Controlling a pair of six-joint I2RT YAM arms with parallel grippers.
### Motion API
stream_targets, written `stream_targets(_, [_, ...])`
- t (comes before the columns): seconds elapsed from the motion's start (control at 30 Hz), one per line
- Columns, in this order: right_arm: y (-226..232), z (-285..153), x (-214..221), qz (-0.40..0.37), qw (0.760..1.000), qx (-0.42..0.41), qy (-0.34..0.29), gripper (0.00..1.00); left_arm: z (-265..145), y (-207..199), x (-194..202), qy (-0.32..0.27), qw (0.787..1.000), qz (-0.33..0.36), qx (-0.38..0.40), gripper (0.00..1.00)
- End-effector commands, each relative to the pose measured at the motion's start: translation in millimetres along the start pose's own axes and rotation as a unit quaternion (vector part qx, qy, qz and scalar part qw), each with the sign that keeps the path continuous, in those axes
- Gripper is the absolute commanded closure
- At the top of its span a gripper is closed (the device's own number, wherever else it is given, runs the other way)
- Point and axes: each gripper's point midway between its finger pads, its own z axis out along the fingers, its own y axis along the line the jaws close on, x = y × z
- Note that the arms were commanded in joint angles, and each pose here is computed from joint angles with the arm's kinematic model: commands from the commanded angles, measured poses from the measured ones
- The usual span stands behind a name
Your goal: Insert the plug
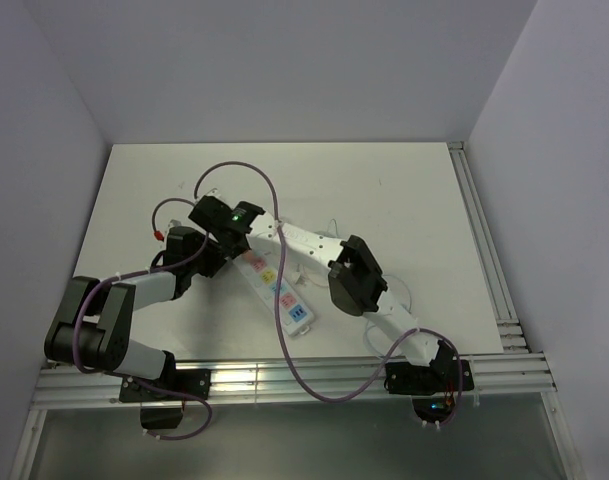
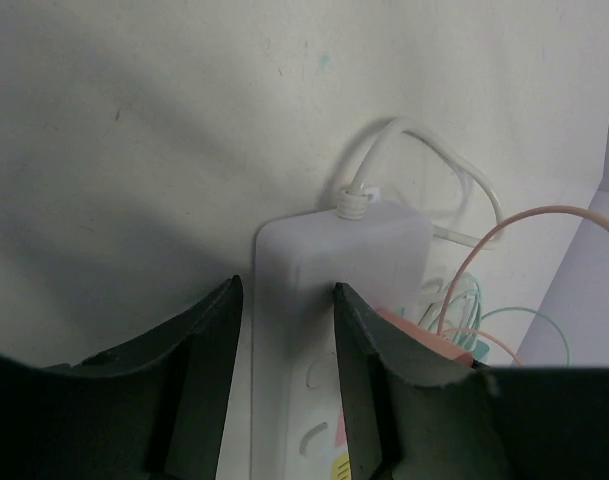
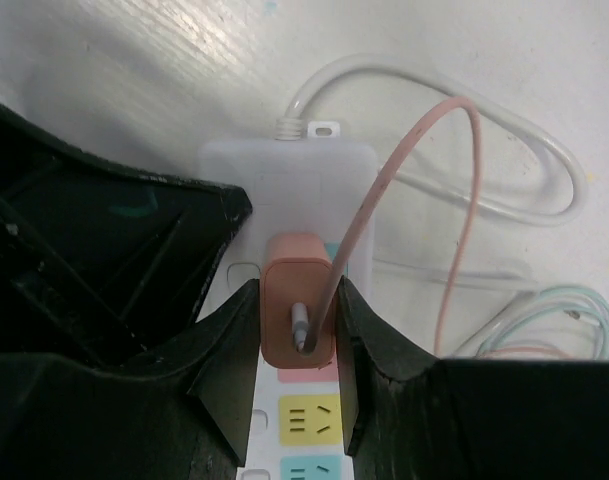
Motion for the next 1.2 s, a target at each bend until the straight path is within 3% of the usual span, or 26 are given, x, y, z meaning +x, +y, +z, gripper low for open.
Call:
stream_targets(0.0, [10,88,77,-0.014,0.994,0.0,0.108,1.0,1,10,6,0.009,1.0,0.001,-0.019,0.53])
stream_targets(0.13, [1,92,116,0.004,0.99,0.003,0.138,1.0,0,10,5,0.006,1.0,0.005,-0.021,0.53])
stream_targets(0.33, [-9,77,164,0.05,0.991,0.007,0.125,1.0,0,8,4,0.005,1.0,0.008,-0.018,0.53])
stream_targets(0.5, [4,93,192,0.042,0.99,0.016,0.137,1.0,4,11,7,0.013,1.0,0.006,-0.022,0.53])
stream_targets(0.67, [3,87,171,0.038,0.992,0.02,0.119,1.0,-1,9,0,-0.003,1.0,0.01,-0.024,0.51])
stream_targets(0.8, [1,62,133,0.059,0.996,-0.01,0.067,1.0,-8,6,-9,-0.022,0.999,0.013,-0.034,0.46])
stream_targets(0.9, [-5,44,105,0.076,0.996,-0.03,0.032,0.79,-16,1,-12,-0.029,0.999,0.01,-0.029,0.35])
stream_targets(0.93, [-8,41,98,0.082,0.996,-0.034,0.024,0.76,-18,5,-17,-0.043,0.998,0.008,-0.042,0.3])
stream_targets(1.17, [-20,7,44,0.093,0.993,-0.061,-0.038,0.49,-37,-2,-30,-0.071,0.997,0.006,-0.028,0.29])
